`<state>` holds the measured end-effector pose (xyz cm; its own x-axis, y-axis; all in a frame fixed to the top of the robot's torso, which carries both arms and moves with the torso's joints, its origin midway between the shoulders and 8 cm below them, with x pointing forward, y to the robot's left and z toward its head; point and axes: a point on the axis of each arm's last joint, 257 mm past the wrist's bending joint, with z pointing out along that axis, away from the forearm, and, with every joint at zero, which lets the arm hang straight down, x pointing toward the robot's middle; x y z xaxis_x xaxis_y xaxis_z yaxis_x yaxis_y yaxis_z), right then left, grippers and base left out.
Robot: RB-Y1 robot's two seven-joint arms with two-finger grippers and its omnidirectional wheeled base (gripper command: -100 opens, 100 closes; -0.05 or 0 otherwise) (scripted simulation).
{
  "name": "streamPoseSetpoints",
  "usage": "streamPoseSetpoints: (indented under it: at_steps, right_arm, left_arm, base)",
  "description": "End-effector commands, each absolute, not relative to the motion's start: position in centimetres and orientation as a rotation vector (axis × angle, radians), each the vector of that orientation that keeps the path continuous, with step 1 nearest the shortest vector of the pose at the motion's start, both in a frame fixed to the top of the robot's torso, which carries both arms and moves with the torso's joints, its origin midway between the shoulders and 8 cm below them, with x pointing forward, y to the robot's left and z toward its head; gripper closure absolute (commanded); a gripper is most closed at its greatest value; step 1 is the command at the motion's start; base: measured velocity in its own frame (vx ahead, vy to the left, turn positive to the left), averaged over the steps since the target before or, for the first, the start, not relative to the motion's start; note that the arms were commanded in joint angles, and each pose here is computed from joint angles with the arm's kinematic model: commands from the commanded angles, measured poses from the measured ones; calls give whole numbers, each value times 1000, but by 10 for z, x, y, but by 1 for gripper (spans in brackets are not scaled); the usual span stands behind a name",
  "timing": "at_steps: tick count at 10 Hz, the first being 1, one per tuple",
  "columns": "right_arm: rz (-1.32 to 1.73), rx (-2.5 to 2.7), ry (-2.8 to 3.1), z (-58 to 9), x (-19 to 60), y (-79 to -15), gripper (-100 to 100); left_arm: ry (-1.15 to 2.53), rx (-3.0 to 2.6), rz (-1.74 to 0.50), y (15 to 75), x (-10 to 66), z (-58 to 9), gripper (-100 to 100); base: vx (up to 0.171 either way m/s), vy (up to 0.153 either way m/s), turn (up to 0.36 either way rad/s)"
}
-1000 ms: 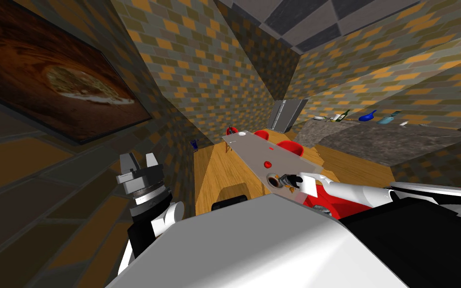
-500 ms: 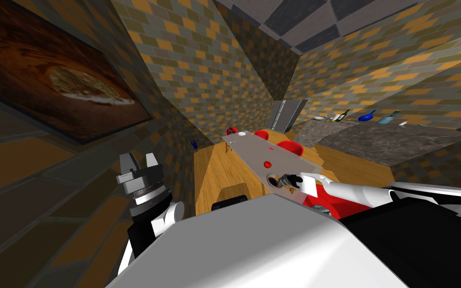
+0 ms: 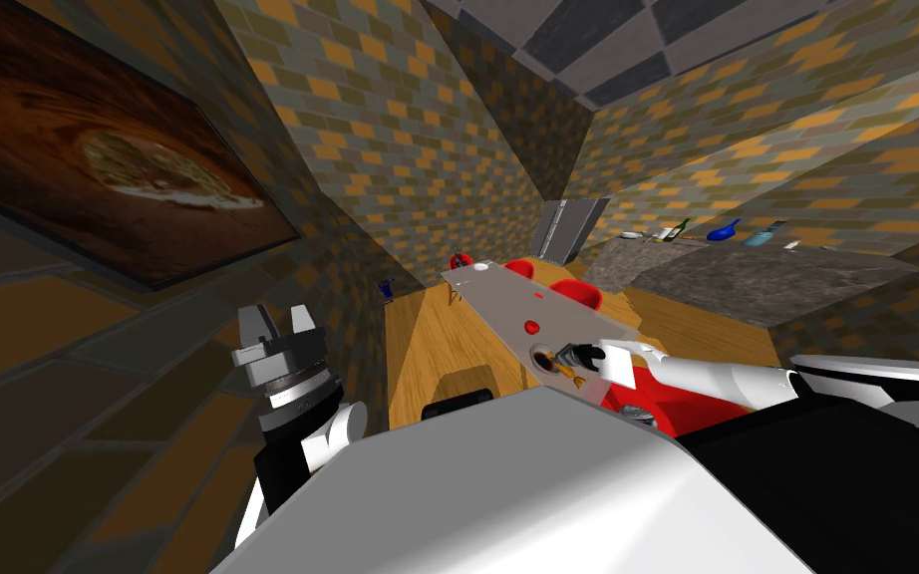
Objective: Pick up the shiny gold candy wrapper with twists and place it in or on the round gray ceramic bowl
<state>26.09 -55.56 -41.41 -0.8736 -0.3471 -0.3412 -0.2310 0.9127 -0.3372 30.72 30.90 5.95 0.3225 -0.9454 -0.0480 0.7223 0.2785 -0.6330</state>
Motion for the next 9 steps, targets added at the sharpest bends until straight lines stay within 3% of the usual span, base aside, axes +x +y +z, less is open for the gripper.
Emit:
streamPoseSetpoints:
  at_steps: [1,6,7,9]
  right_arm:
    - [-397,-434,2671,-401,266,-554,-100]
    - [-391,-450,2670,-384,269,-550,-100]
    - [-391,-450,2670,-384,269,-550,0]
    - [-391,-450,2670,-384,269,-550,0]
  left_arm:
    - [464,-565,-1174,309,307,60,0]
    - [464,-565,-1174,309,307,60,0]
    - [464,-565,-1174,309,307,60,0]
    - [464,-565,-1174,309,307,60,0]
  base:
    - [3,-1,-62]
    - [2,0,-30]
    - [0,0,0]
    - [0,0,0]
